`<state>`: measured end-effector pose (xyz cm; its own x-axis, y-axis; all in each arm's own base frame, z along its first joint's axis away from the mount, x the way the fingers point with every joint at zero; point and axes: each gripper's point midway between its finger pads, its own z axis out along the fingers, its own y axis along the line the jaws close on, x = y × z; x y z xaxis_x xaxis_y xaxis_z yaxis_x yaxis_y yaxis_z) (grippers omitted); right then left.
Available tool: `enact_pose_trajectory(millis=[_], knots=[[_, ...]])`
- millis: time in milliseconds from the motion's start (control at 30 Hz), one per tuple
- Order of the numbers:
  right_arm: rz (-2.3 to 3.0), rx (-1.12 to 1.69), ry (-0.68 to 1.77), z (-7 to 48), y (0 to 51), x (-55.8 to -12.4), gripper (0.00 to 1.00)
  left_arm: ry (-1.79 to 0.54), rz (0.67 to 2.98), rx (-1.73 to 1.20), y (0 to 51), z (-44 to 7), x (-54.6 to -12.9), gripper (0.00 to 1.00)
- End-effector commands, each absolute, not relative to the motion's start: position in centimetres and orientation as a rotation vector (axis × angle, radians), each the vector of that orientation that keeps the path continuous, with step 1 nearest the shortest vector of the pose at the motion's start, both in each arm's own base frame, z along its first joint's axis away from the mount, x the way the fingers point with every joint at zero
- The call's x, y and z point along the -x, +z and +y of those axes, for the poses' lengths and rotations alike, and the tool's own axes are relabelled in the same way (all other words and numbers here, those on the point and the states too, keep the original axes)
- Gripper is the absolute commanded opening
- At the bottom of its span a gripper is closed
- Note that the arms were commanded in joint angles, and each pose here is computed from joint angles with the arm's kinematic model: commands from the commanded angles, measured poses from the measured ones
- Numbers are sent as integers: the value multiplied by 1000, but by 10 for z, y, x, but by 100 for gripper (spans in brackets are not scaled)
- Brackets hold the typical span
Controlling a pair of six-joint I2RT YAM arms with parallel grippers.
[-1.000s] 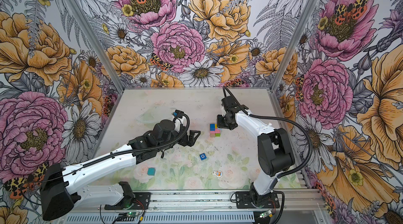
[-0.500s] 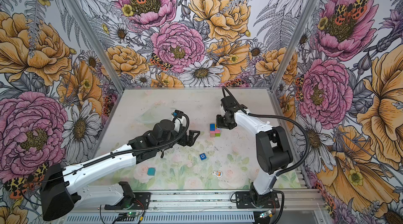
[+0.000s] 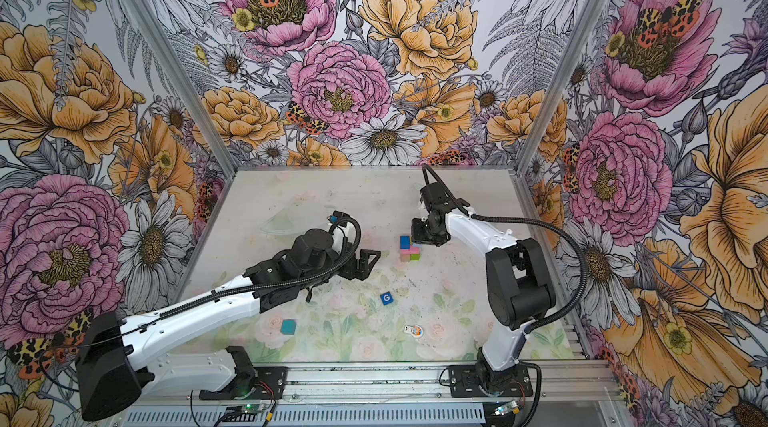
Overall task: Build the wood block tower
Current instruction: 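Lower the light-blue cube beside the dark-blue cube onto the yellow block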
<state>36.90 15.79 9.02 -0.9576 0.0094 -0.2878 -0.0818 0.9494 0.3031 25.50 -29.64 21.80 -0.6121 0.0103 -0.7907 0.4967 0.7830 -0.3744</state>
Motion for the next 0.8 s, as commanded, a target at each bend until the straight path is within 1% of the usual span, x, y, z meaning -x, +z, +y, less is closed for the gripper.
enact_pose_trajectory(millis=[0, 767], knots=[[2780, 69, 474, 161, 99, -380, 23, -767, 2094, -378, 227, -296, -255, 99], [2795, 76, 486, 164, 95, -378, 24, -772, 2094, -366, 227, -293, -254, 99]])
